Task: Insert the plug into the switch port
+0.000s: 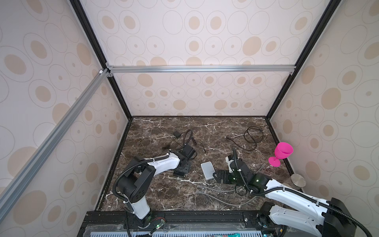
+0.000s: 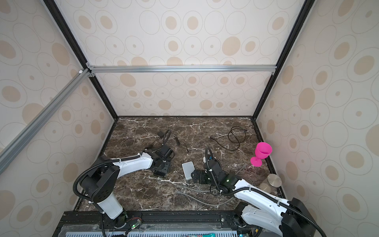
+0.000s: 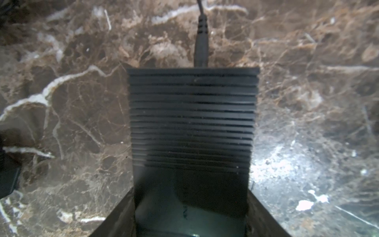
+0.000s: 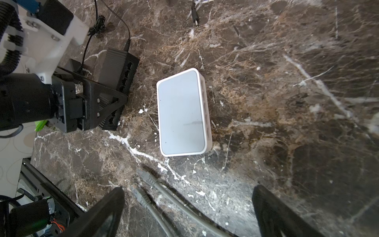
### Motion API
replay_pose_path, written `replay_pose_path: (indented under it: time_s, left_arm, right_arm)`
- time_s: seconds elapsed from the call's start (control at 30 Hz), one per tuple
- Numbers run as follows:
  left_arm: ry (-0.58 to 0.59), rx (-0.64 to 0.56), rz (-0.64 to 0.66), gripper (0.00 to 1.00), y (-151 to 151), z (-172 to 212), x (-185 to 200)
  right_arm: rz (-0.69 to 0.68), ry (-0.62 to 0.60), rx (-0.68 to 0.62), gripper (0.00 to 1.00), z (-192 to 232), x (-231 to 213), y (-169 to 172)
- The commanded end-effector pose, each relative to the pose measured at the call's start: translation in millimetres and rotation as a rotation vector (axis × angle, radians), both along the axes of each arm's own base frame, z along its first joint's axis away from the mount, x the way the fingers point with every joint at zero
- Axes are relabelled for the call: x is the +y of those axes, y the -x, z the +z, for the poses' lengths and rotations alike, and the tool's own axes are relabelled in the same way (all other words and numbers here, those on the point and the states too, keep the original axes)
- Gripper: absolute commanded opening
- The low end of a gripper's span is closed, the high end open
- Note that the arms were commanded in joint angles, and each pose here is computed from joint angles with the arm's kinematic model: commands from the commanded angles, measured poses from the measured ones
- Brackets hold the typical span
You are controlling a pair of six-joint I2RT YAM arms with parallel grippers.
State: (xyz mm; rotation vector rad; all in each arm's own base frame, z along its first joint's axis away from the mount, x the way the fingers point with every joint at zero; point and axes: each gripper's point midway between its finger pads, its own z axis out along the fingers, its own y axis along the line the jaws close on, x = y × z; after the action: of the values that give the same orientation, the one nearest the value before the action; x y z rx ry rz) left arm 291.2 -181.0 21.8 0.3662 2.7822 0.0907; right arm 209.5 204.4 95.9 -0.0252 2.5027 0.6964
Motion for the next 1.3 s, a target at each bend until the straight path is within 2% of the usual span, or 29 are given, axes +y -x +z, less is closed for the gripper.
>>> replay_pose_path:
  time_s: [0.0, 0.33, 0.63, 0.67, 0.8, 0.87, 0.97, 1.1, 1.17, 1.27]
  left_arm:
    - [0.021, 0.073, -0.090, 0.65, 14.7, -10.2, -6.6]
    - [0.075, 0.106, -0.165, 0.62, 35.0, -9.5, -9.2]
    - [0.102, 0.125, -0.209, 0.63, 52.9, -9.5, -10.3]
    - [0.106, 0.125, -0.211, 0.65, 53.0, -8.3, -11.6]
    - [0.130, 0.106, -0.197, 0.95, 48.0, 7.4, -16.6]
    - [0.174, 0.057, -0.191, 0.98, 42.0, 32.6, -22.9]
    - [0.255, -0.024, -0.179, 0.98, 37.1, 77.9, -29.5]
    - [0.422, -0.057, -0.168, 0.98, 52.8, 103.9, -38.8]
    - [0.460, -0.048, -0.153, 0.98, 63.5, 105.3, -35.7]
    - [0.476, -0.088, -0.184, 0.98, 70.8, 111.3, -29.8]
  right_arm:
    - [-0.022, -0.003, 0.008, 1.00, -2.4, -3.6, 0.1]
    - [0.005, -0.004, 0.037, 1.00, -8.1, 3.0, 1.7]
    - [0.086, -0.040, 0.068, 0.99, -12.5, 22.9, 3.5]
    - [0.098, -0.047, 0.070, 0.99, -12.1, 25.6, 3.8]
    - [0.173, -0.073, 0.081, 0.95, -6.6, 37.7, 8.7]
    - [0.229, -0.069, 0.100, 0.93, -0.6, 43.2, 14.0]
    - [0.357, -0.037, 0.148, 0.85, 12.9, 51.1, 30.3]
    - [0.517, 0.141, 0.211, 0.77, 15.2, 45.0, 61.7]
    - [0.542, 0.162, 0.256, 0.62, 6.5, 43.1, 78.2]
    - [0.528, 0.209, 0.237, 0.49, -11.7, 40.4, 92.1]
